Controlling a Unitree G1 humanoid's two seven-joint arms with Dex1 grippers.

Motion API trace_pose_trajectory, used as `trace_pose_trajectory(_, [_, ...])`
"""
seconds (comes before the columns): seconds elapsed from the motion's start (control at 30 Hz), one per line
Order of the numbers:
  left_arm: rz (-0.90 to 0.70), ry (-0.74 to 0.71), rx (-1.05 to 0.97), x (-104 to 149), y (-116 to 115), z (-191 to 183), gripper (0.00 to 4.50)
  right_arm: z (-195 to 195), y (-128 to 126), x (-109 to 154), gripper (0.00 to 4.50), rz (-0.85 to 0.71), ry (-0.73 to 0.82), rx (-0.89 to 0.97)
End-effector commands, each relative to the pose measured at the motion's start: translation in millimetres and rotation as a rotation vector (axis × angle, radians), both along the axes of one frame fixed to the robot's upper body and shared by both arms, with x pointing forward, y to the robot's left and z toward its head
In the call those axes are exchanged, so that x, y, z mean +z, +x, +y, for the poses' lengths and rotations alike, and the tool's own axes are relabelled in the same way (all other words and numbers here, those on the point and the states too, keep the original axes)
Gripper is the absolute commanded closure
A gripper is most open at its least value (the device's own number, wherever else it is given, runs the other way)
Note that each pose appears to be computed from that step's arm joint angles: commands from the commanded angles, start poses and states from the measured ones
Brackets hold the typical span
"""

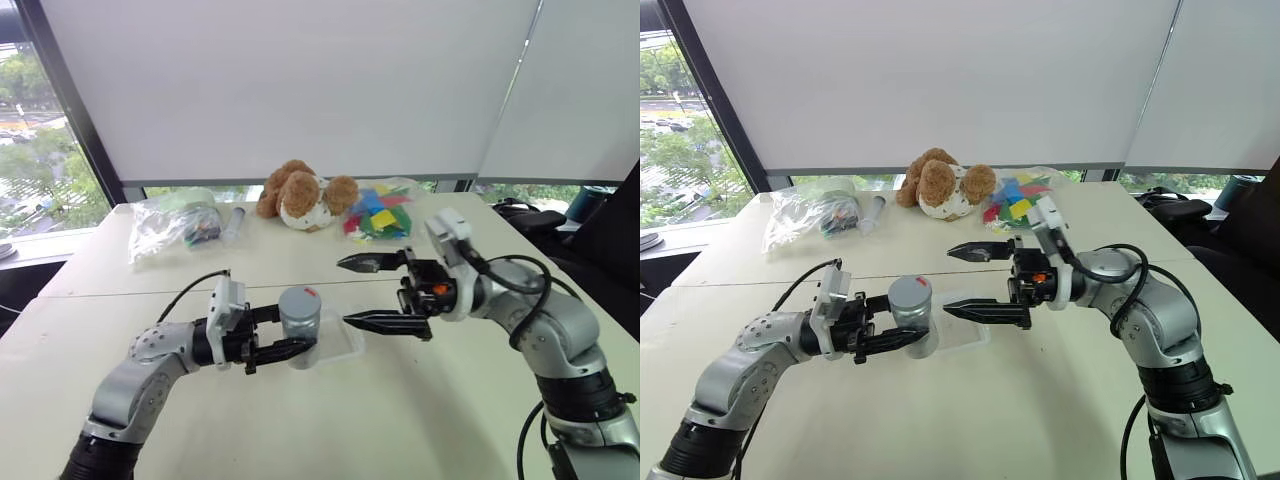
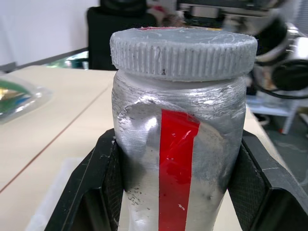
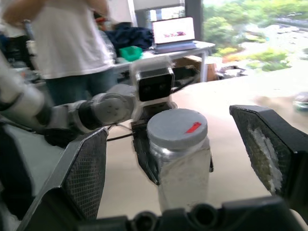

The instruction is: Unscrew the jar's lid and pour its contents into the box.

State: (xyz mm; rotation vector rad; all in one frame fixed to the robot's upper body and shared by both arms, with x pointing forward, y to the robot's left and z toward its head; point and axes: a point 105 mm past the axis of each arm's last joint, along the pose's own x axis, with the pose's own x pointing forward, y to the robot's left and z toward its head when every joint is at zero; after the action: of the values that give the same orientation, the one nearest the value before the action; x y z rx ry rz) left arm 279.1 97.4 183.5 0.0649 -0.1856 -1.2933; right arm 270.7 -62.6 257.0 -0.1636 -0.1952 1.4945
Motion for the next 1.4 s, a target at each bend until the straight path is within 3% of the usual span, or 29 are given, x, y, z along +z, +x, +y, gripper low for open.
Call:
trace_pose_trajectory(0.03, [-0.044,-0.016,0.02,8.0,2.7,-6.9,2.26,25.4,4.4,7.2,0.07,-0.052,-0.001,-0.062])
trace_pose_trajectory(0.43, [-0.034,-0.01,-0.034,4.7,-2.6,-24.2,2.26,55.2,17.1,-2.1,0.07,-0.064,-0.001,-0.104])
trace_pose_trajectory(1.4, [-0.041,0.021,-0.058,6.6,-2.6,-10.5,2.26,-2.1,16.0,-14.7,0.07,0.032,-0.035,-0.069])
